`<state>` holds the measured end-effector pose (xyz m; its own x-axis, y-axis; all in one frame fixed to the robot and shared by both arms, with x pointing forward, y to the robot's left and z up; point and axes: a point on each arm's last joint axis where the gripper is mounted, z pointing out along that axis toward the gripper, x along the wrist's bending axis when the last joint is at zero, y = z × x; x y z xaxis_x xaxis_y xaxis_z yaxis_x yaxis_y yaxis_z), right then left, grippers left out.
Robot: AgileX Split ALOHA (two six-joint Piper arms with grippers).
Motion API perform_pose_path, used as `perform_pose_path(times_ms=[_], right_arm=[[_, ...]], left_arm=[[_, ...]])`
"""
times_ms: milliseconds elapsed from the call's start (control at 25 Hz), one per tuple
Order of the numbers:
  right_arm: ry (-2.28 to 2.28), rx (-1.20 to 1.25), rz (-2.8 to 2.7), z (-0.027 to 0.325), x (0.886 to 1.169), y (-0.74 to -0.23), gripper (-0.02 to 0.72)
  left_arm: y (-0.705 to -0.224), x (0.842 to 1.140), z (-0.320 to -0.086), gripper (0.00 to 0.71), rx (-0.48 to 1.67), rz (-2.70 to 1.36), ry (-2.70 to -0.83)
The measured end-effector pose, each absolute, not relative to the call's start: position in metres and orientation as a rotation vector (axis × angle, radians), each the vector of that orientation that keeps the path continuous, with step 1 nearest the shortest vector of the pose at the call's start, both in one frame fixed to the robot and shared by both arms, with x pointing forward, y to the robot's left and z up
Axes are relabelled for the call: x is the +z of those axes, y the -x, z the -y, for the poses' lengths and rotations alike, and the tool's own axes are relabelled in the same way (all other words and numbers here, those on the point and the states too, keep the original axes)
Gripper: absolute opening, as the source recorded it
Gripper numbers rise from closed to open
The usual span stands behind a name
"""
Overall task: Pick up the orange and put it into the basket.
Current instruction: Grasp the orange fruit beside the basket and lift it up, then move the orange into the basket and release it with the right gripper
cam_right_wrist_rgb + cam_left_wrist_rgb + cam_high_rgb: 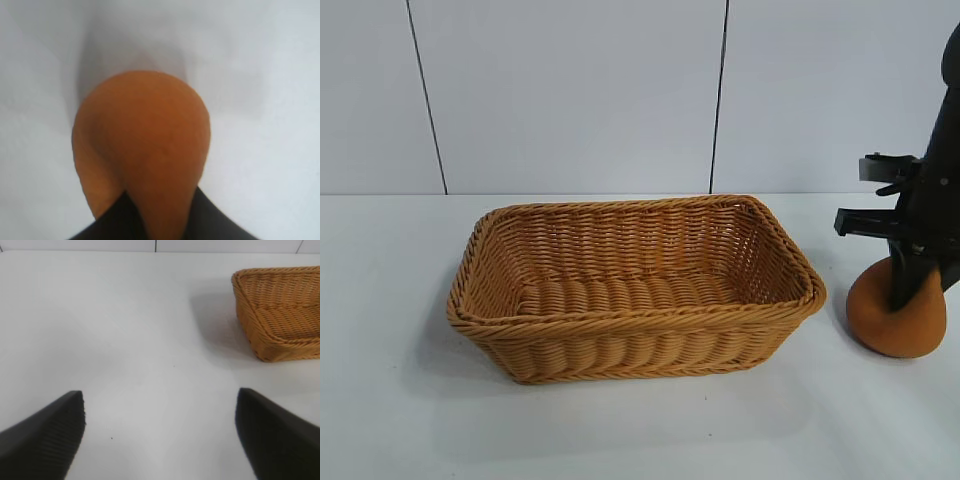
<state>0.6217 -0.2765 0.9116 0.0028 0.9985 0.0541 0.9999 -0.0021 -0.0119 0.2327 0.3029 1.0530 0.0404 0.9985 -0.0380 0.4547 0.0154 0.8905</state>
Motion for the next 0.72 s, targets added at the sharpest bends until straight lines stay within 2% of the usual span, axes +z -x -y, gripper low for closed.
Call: perform_pose_path(times_ms=[160,360,440,560,720], right_arm=[[2.223,-0.138,2.252,0.278,0.951,-0.626,0.043],[2.28,-0.348,2.327,0.277,1.032,-0.633,0.043],[2.29,-0.4,2.344,0.277,1.054,-0.634,0.043],[2.292,-0.429,2.348,0.276,1.07,-0.634,0.043],[2.259,-0.453,2.297,0.269,1.071,-0.632,0.043]], left_arm=[[-0.233,1.053,-0.303,0.585,0.891,-1.52,-1.546],[-0.233,1.053,-0.303,0.585,0.891,-1.52,-1.546],[-0.233,1.053,-0.303,0.585,0.891,-1.52,-1.546],[-0.233,1.053,-0.303,0.585,0.891,-1.52,-1.546],[-0.233,1.053,-0.303,0.585,0.891,-1.52,-1.546]])
